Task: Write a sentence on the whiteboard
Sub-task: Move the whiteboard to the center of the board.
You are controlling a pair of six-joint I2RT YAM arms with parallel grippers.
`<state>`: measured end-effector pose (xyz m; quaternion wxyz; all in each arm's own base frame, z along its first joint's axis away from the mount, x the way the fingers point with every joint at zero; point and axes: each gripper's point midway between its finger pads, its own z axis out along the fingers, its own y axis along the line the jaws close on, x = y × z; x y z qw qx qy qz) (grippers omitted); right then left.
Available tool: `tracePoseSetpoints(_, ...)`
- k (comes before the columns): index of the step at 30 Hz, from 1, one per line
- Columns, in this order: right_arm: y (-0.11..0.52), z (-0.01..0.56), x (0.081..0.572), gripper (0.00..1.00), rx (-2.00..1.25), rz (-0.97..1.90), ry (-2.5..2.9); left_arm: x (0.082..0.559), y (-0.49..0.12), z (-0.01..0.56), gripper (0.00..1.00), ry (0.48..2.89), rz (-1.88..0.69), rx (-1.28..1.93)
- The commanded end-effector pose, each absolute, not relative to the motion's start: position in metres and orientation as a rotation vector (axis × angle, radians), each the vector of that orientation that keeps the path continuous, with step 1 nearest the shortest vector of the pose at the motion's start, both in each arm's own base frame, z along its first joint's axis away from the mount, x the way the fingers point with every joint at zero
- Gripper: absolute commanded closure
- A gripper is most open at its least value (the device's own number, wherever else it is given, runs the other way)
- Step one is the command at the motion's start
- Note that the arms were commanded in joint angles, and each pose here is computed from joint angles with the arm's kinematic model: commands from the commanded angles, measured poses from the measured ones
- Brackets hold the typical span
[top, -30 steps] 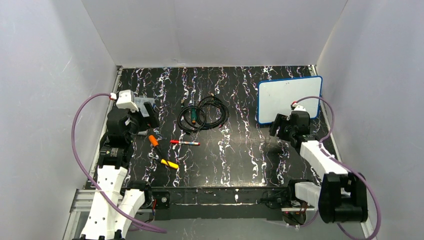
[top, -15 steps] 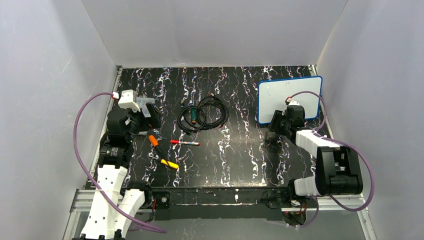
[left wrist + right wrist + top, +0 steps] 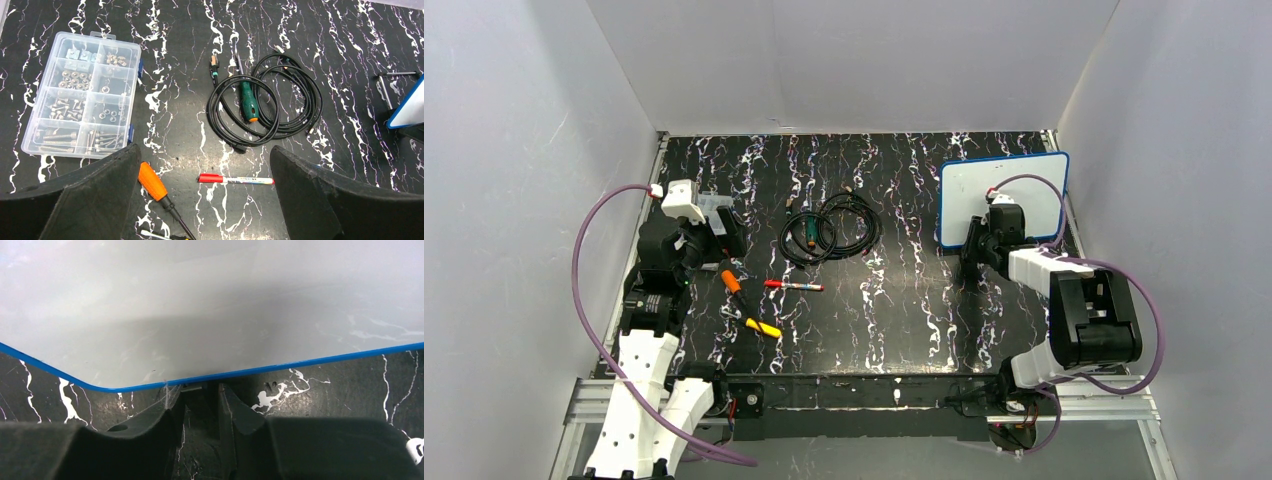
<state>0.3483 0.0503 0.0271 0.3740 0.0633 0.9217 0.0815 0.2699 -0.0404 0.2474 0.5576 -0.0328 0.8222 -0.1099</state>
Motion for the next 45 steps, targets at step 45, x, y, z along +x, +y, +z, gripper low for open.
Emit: tracePoseSetpoints(45,0.18,0.055,0.277,0.6,0.069,0.111,2.202,0.268,-0.042,0.244,0.01,1.944,-0.267,-0.056)
